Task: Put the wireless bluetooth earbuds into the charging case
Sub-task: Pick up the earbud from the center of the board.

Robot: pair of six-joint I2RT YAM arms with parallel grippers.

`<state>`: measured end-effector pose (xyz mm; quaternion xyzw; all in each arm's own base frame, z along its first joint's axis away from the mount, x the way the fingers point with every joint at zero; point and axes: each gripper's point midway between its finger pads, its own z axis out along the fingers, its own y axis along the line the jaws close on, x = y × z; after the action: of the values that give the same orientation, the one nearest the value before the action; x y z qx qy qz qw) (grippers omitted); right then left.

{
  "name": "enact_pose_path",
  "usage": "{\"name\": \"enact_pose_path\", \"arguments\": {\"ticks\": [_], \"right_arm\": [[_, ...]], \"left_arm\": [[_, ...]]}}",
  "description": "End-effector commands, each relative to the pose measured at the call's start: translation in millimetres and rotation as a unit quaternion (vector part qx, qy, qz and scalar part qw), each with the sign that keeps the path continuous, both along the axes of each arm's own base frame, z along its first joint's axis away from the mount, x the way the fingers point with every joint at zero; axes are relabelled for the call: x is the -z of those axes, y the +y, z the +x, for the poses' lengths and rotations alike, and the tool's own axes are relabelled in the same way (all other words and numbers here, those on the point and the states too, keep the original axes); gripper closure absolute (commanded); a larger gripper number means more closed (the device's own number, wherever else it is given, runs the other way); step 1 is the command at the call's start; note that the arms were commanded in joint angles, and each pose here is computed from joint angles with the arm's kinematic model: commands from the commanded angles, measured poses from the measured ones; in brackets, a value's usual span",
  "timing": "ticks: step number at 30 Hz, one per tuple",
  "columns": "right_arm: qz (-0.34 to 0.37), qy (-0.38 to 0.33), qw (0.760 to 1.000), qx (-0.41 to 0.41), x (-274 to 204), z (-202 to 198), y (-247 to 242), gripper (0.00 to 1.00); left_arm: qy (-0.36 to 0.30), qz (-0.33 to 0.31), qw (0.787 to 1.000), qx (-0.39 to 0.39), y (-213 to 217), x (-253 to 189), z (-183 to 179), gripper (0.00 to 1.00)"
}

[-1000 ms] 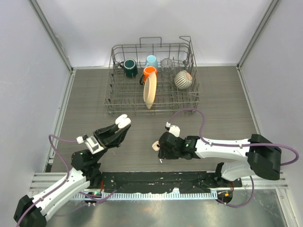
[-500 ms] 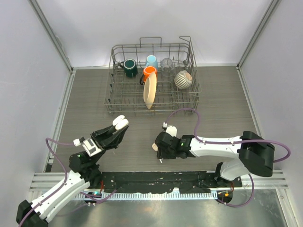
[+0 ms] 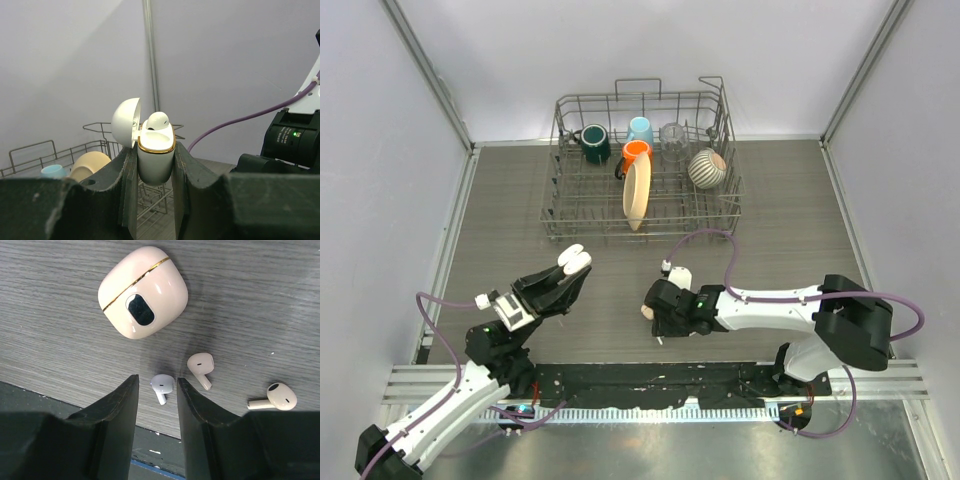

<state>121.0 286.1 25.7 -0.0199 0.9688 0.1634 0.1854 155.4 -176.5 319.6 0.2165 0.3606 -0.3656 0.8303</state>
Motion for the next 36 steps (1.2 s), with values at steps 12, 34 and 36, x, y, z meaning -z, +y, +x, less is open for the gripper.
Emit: {"name": "enact_pose_path", "arguments": {"ticks": [12,34,36], "right_arm": [[0.009,-0.001,1.000,0.008,-6,2,11,0.61],[-0.013,-0.004,1.000,0.006,-5,5,8,0.60],[-0.014,-0.003,1.000,0.005,-5,4,9,0.61]], "left_arm": [[0.006,0.005,1.000,-0.014,2,14,5,1.00],[0.014,0.010,1.000,-0.018,2,24,7,1.00],[0.014,0.010,1.000,-0.018,2,24,7,1.00]]}}
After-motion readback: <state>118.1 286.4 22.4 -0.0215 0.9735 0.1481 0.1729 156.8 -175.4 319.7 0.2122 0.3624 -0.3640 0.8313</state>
